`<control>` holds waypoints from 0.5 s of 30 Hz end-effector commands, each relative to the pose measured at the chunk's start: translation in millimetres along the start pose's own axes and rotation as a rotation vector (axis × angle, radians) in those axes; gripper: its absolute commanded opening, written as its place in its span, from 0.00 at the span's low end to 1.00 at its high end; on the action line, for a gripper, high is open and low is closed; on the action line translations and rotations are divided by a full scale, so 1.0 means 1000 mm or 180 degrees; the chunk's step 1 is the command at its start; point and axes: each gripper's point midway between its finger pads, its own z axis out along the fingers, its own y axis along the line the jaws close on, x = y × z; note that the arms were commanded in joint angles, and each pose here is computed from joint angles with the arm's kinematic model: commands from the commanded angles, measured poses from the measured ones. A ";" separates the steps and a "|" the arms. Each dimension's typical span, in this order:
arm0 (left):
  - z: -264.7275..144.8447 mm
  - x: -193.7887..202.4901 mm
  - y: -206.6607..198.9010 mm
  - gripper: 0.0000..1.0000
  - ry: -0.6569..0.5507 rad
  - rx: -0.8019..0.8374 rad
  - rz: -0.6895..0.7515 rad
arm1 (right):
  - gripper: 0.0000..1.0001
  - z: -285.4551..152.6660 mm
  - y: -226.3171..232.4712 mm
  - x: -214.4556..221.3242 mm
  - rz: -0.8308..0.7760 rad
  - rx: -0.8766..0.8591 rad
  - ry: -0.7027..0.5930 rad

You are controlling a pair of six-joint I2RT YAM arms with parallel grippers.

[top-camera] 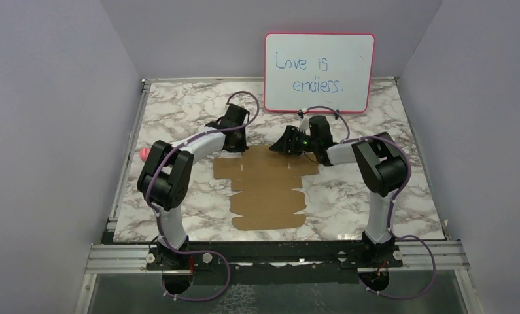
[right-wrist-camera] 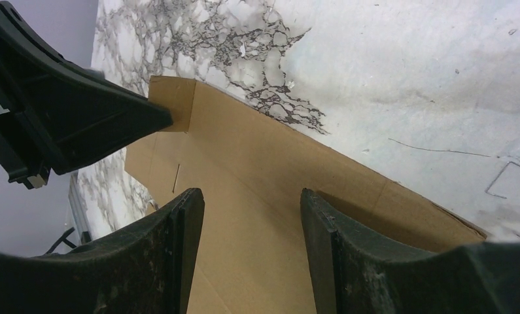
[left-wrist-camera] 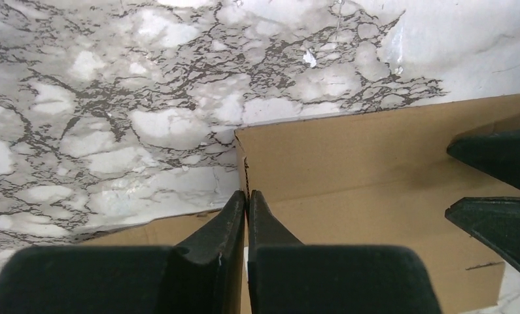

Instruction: Fold the paper box

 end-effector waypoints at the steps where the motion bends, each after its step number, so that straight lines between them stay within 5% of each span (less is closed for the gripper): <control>1: 0.002 -0.008 -0.004 0.08 -0.0065 -0.0291 0.0307 | 0.62 -0.001 -0.017 0.021 0.0065 0.0301 0.0100; 6: -0.004 -0.014 -0.009 0.16 -0.0106 -0.0301 0.0374 | 0.62 -0.003 -0.016 0.019 0.0058 0.0327 0.0067; 15: -0.041 -0.018 0.000 0.53 -0.0238 -0.0093 0.0117 | 0.62 -0.005 -0.008 0.017 0.0021 0.0225 0.0038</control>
